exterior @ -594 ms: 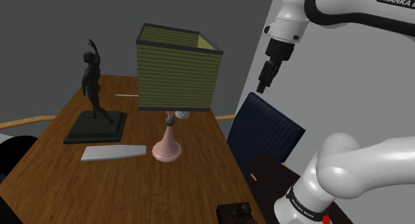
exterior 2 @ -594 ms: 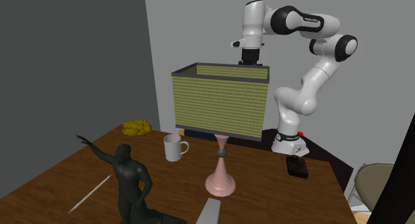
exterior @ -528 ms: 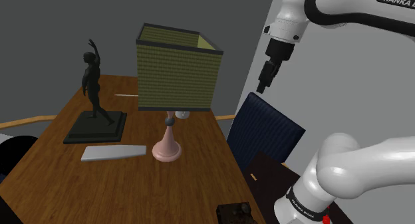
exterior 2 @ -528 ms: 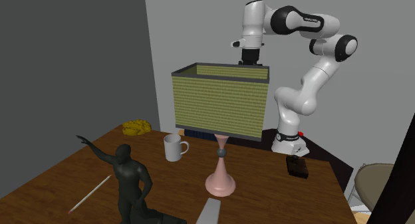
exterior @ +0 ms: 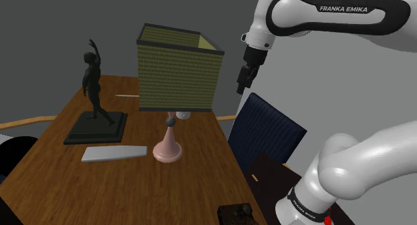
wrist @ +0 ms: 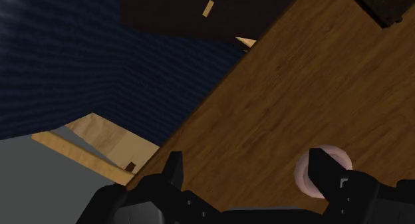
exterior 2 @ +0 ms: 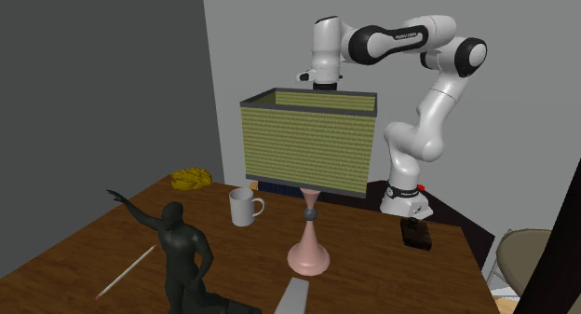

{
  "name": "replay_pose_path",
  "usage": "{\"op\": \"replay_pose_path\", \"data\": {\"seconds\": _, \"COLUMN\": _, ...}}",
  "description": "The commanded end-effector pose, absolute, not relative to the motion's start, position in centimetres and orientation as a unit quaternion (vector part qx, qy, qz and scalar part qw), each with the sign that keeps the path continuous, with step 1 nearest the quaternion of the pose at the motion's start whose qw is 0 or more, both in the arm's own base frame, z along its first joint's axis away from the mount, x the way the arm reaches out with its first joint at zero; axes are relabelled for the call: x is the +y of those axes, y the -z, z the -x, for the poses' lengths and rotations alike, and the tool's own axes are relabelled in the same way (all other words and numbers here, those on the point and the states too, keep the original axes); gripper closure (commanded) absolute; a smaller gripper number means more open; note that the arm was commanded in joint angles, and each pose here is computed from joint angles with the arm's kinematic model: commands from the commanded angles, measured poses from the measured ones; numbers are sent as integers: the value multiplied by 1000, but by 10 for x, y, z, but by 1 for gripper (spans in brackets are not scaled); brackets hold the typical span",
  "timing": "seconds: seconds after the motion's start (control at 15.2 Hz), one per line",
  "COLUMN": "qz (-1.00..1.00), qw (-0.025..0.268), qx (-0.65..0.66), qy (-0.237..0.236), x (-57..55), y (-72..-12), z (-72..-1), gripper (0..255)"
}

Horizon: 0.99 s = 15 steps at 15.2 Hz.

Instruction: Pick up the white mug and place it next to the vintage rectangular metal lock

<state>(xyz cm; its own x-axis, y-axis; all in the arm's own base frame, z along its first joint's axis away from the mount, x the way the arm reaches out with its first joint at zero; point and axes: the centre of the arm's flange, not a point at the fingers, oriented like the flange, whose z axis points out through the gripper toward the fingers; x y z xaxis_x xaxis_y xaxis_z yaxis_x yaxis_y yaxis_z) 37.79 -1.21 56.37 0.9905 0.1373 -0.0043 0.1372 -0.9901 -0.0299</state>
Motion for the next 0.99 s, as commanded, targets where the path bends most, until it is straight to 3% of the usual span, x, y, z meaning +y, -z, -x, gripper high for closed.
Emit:
{"op": "replay_pose_path", "data": {"seconds": 0.0, "qz": 997, "qw": 14, "qx": -74, "qy": -4, "x": -14, "y": -550, "z": -402, "gripper": 0}}
{"op": "replay_pose_path", "data": {"seconds": 0.92, "qz": 994, "qw": 11, "qx": -107, "qy": -17, "x": -31, "y": -458, "z": -566, "gripper": 0}}
